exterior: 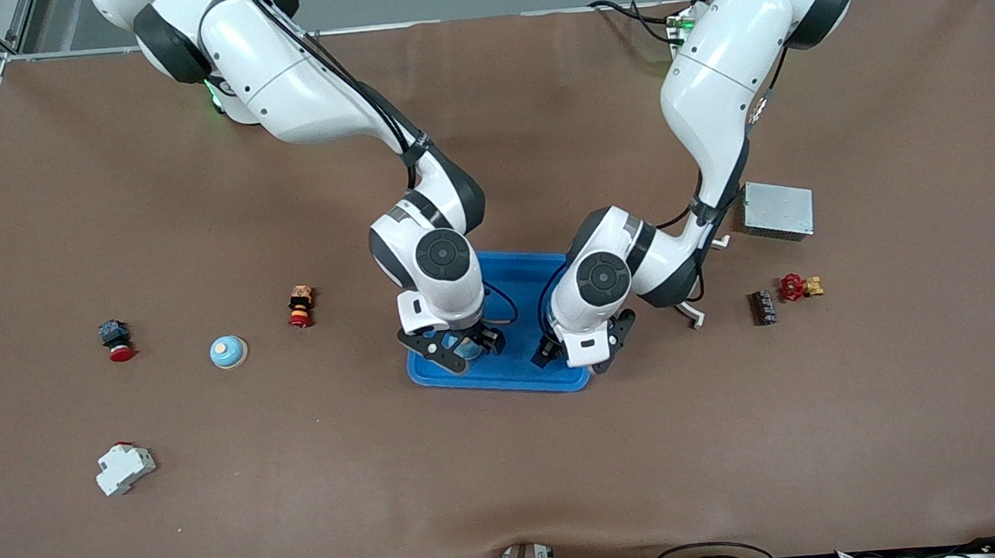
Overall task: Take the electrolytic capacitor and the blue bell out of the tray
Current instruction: 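Grasp the second bell with the right gripper while the left gripper grasps the capacitor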
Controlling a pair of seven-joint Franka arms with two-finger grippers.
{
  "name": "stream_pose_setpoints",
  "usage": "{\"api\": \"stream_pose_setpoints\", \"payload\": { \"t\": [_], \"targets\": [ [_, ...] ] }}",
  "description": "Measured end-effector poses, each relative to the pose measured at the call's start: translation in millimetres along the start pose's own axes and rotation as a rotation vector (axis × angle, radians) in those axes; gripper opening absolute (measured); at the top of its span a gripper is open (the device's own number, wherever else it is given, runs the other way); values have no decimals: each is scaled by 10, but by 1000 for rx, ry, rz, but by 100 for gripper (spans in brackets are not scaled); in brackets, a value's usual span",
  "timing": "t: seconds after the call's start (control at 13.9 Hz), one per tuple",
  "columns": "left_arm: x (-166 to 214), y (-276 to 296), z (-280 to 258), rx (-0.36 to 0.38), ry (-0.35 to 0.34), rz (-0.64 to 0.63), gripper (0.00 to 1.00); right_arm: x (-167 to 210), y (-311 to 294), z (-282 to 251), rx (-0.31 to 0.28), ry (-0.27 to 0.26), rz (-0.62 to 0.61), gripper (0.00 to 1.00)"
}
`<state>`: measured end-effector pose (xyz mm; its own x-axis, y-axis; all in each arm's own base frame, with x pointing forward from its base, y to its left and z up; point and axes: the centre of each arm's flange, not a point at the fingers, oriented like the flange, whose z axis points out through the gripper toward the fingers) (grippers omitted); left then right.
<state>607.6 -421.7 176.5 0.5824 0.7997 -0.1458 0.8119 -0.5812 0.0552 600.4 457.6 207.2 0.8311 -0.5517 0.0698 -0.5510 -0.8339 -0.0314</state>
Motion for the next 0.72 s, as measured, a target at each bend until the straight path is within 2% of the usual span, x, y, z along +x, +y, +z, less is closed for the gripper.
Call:
{"api": "stream_pose_setpoints", "payload": {
  "t": [0.29,0.36,0.43,0.5,0.72],
  "targets": [
    [9,-11,42,6,0,-1,100,-17,11,175,3,1,-3,97],
    [11,-10,41,5,1,0,93,-18,13,198,3,3,-5,90],
    [12,-3,27,3,3,1,76,-19,14,209,2,5,-7,72],
    [11,5,2,0,4,2,63,-15,6,194,5,6,-6,67],
    [35,43,-63,-14,11,3,33,-10,1,185,7,7,-5,67]
  ]
}}
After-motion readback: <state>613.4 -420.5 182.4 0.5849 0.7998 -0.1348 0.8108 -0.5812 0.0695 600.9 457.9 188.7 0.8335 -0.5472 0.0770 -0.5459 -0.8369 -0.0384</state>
